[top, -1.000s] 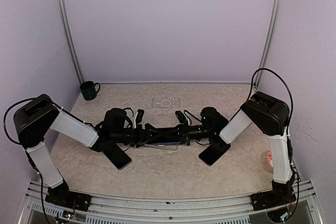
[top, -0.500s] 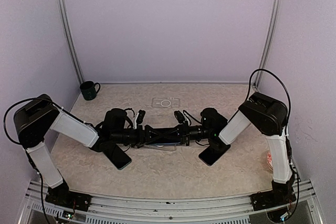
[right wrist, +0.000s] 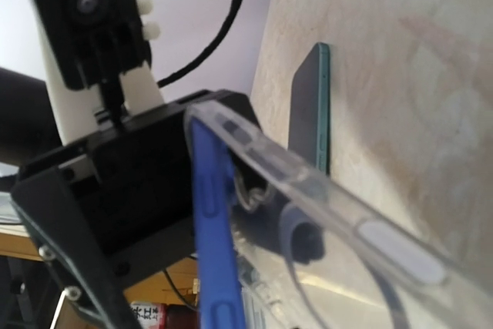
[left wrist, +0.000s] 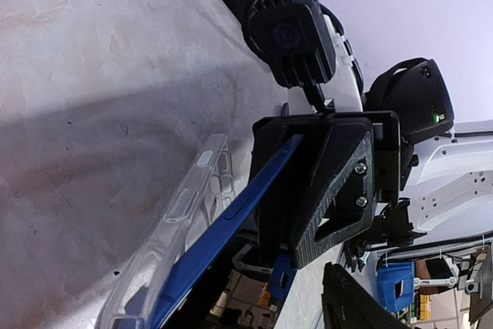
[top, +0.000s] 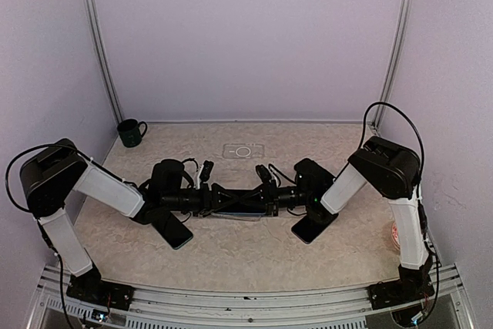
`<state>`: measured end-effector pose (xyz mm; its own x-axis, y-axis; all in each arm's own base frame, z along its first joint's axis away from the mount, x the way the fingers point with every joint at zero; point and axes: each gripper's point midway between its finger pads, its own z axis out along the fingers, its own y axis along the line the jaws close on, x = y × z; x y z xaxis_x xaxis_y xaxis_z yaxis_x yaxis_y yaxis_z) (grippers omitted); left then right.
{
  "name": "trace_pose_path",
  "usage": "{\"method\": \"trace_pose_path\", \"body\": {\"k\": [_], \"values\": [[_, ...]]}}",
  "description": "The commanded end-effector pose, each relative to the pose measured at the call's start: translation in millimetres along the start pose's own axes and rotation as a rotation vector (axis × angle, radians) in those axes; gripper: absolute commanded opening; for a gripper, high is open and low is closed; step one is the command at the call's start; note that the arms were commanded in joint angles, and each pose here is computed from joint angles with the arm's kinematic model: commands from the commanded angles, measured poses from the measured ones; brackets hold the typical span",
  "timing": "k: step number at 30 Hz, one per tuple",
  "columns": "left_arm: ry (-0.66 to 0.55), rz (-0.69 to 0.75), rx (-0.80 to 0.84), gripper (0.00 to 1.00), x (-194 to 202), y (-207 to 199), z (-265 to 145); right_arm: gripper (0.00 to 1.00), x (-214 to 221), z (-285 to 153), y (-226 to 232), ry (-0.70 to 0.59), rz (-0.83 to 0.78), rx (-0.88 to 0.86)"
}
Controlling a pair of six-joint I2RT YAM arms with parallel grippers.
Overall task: Put the phone into the phone case
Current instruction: Pick up the phone with the phone case from the center of the board.
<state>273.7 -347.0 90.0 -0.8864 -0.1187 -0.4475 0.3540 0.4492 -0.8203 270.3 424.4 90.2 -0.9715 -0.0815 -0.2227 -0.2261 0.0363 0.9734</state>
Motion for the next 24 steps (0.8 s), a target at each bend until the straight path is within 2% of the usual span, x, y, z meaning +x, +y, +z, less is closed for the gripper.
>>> {"method": "trace_pose_path", "body": {"k": [1, 8, 16, 21, 24], "values": [[-0.033, 0.04, 0.079, 0.6, -9.4, -21.5, -5.5, 0.25, 7.1, 2.2, -2.3, 0.021, -0.011, 0.013], [-0.031, 0.039, 0.085, 0.55, -8.4, -21.7, -6.3, 0.29, 2.4, 2.7, -1.8, 0.018, -0.036, 0.058], [-0.034, 0.032, 0.097, 0.45, -7.3, -22.7, -8.4, 0.3, -2.6, 2.2, -1.2, 0.015, -0.079, 0.118], [-0.031, 0.02, 0.116, 0.45, -6.4, -24.7, -8.1, 0.3, -8.9, 2.9, 2.9, -0.004, -0.108, 0.133], [-0.032, 0.006, 0.129, 0.51, -6.0, -26.1, -7.4, 0.28, -11.5, 3.9, 3.9, -0.014, -0.127, 0.136]]}}
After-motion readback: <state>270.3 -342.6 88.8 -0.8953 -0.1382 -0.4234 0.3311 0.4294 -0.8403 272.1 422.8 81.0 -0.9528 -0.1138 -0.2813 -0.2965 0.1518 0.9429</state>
